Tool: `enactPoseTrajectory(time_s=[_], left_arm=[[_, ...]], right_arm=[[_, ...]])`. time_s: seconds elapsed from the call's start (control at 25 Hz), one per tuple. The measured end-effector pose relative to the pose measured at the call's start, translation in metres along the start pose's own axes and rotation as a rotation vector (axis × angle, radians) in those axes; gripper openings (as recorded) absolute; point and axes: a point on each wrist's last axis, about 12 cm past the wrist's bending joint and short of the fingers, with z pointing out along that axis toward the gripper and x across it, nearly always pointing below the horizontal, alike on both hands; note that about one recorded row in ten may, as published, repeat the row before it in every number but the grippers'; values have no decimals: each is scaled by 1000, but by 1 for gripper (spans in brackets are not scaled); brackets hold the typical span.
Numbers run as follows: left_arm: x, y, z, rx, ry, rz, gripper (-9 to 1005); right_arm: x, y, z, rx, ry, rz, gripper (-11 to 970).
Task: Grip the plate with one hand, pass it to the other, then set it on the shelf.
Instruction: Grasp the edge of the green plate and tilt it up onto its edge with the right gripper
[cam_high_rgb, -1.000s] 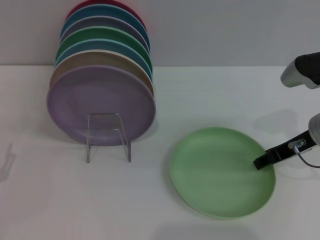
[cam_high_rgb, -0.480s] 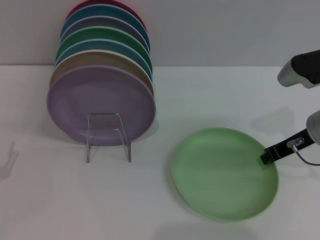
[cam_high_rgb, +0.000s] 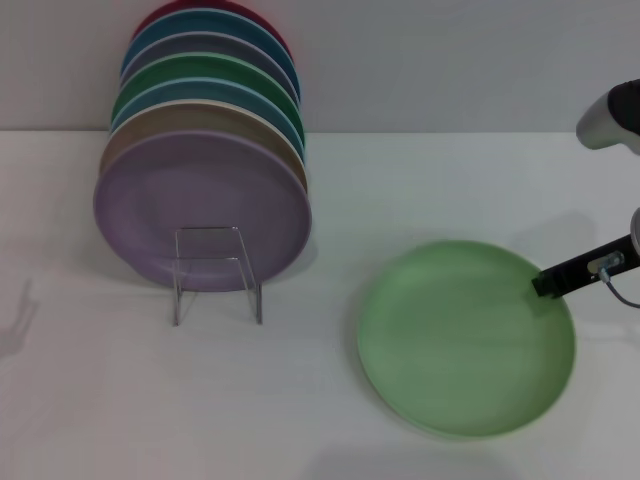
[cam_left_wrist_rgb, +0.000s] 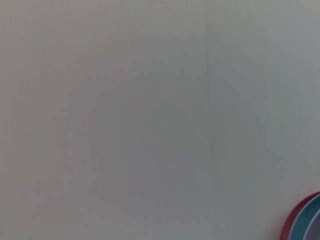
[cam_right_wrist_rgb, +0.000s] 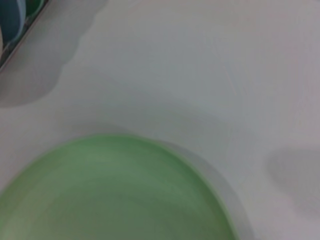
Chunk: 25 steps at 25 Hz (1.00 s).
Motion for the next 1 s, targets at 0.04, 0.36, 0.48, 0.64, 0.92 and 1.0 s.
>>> enactPoseTrajectory(time_s=[0.04, 0.36, 0.48, 0.64, 0.92, 1.0], left_arm=[[0, 0, 0, 0, 0, 0, 807], [0, 0, 1, 0, -4, 1, 808], [-1, 0, 1, 1, -6, 2, 807], [-1, 0, 2, -1, -8, 1, 806], [-5, -1, 3, 4, -45, -1, 805], [-7, -2, 4, 10, -60, -2, 804]], right_arm=[[0, 0, 0, 0, 0, 0, 22], [-4, 5, -9, -33, -63, -10, 19], [-5, 6, -12, -34, -85, -13, 18], [-6, 5, -19, -49, -136, -6, 18], [-2, 6, -39, -58, -248, -11, 18], [1, 8, -50, -70, -310, -38, 18]])
